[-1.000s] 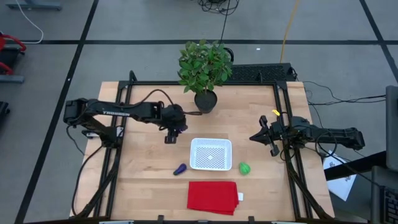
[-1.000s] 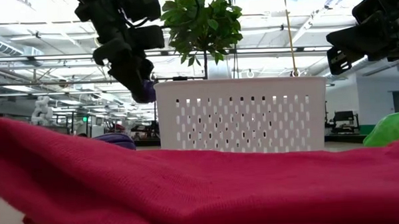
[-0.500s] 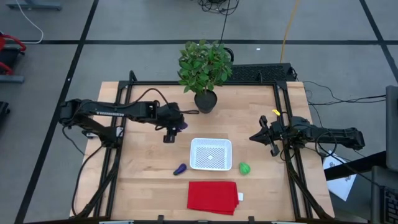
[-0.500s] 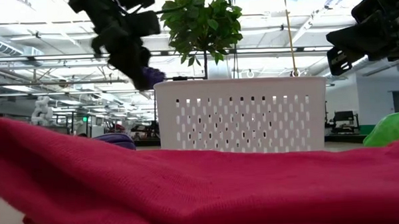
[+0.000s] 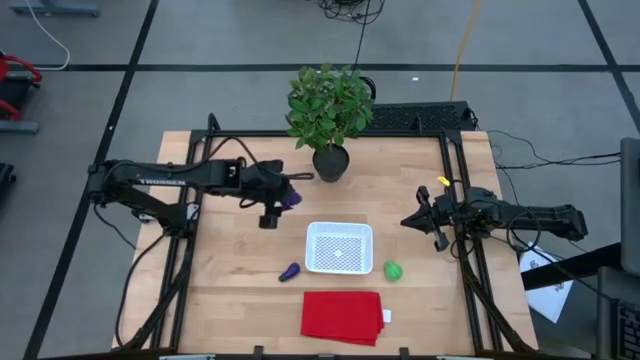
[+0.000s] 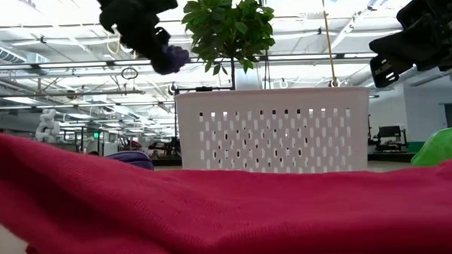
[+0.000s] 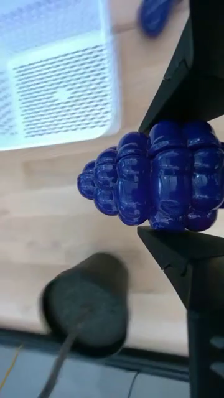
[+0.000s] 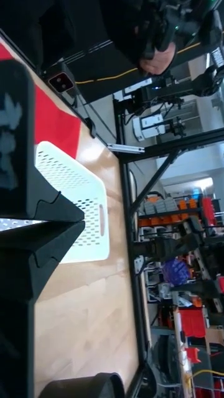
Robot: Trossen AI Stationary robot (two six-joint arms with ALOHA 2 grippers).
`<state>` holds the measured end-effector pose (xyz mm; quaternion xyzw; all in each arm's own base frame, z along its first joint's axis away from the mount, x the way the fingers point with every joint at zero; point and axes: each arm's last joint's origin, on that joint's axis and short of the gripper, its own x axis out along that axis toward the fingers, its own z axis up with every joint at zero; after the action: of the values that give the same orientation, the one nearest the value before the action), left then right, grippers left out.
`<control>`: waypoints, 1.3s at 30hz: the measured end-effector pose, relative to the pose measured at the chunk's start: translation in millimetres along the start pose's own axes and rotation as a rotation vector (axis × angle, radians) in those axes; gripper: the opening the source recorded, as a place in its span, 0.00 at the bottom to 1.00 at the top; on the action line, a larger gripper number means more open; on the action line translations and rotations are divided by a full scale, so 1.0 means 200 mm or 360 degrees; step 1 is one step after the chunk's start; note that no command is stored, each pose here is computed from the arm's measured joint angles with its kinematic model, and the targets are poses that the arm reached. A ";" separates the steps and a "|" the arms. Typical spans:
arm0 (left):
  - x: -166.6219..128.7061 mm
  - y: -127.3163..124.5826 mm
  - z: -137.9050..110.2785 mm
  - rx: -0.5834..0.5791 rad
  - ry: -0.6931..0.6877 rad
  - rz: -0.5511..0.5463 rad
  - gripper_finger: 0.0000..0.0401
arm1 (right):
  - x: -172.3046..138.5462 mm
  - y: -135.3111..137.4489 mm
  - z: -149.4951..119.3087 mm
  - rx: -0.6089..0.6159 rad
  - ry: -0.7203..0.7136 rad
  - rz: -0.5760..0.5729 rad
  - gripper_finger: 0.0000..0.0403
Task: Pick and placing Produce into tupperware
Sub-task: Put the violet grapes into the white bin
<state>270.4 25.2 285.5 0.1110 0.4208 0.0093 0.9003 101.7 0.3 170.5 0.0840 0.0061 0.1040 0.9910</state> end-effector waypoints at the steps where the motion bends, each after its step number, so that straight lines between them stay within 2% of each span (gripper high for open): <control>1: 0.00 0.00 0.01 -0.0001 -0.0021 0.0004 0.58 | 0.00 0.00 0.00 -0.0001 -0.0002 0.0000 0.00; 14: -0.01 0.00 0.02 -0.0012 -0.0049 0.0008 0.58 | 0.00 0.00 0.00 0.0001 0.0001 0.0000 0.00; 19: 0.03 0.01 0.07 -0.0132 -0.0186 0.0030 0.58 | 0.00 0.00 0.00 -0.0003 0.0001 0.0000 0.00; 25: 0.10 -0.03 0.11 -0.0144 -0.0283 -0.0101 0.58 | 0.00 0.00 0.00 -0.0010 0.0000 0.0000 0.00; 35: 0.13 -0.10 0.17 -0.0188 -0.0397 -0.0151 0.58 | 0.00 0.00 0.00 -0.0041 0.0002 0.0000 0.00; 39: 0.12 -0.12 0.24 -0.0155 -0.0449 -0.0168 0.58 | 0.00 0.00 0.00 -0.0042 0.0002 0.0000 0.00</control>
<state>320.5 -4.8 292.1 0.0451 0.2945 -0.0332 0.9540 101.9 0.3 170.4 0.0710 0.0053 0.1040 0.9920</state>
